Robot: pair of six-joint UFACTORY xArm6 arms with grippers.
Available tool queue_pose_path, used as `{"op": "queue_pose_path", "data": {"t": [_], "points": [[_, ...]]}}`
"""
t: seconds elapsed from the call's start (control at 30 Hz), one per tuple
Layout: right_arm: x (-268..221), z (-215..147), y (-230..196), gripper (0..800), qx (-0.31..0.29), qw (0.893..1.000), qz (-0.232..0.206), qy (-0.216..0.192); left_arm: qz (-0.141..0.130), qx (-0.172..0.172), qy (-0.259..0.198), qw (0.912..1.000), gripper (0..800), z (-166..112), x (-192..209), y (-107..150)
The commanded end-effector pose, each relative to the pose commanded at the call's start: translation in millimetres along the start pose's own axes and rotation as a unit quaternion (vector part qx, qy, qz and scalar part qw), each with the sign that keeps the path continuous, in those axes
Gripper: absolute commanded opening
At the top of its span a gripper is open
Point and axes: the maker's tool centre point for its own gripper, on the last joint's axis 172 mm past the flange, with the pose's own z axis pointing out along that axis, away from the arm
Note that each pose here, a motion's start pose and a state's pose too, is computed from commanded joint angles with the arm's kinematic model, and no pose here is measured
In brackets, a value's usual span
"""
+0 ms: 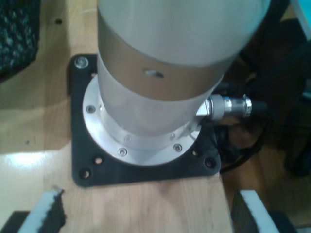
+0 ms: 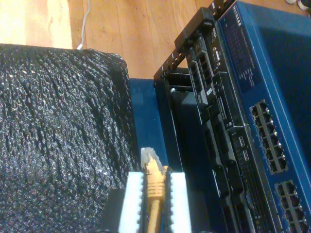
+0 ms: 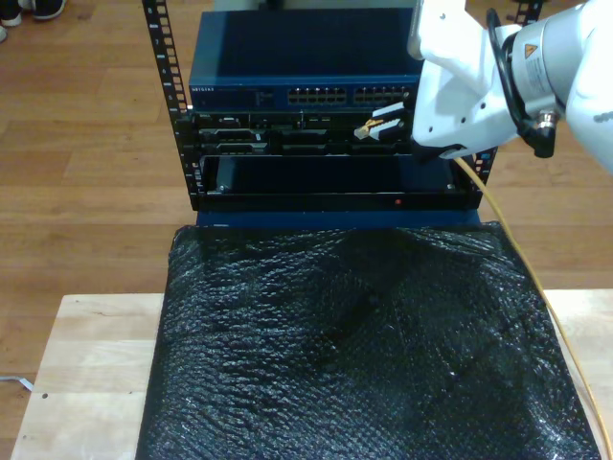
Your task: Grab the cable and plug it in
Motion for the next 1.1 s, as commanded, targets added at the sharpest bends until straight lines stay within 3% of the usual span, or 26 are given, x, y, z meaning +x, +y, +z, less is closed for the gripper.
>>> {"op": "queue_pose_path", "data": {"t": [0.17,0.27,0.47,0.67,0.77,0.93,1.1], "points": [[-1,1,0,0,0.001,1.0,0.001,0.0,0.01,-0.004,0.003,0.9999,798,20,-2,3],[-2,2,-1,0,0.002,1.0,0.001,-0.001,0.011,0.003,-0.019,0.9998,798,19,-7,4],[-2,2,-1,0,0.002,1.0,0.001,-0.001,0.02,0.005,-0.017,0.9996,798,32,-6,4],[-5,7,-2,0,0.006,1.0,0.004,-0.004,0.049,0.008,-0.019,0.9986,798,33,-8,5],[-5,7,-2,0,0.006,1.0,0.004,-0.004,0.061,0.016,-0.039,0.9972,798,31,-19,4],[-6,7,-2,0,0.006,1.0,0.004,-0.004,0.061,0.039,-0.069,0.9949,798,53,-39,8],[-10,12,-3,0,0.01,1.0,0.007,-0.007,0.064,0.047,-0.084,0.9933,799,58,-48,9]]}}
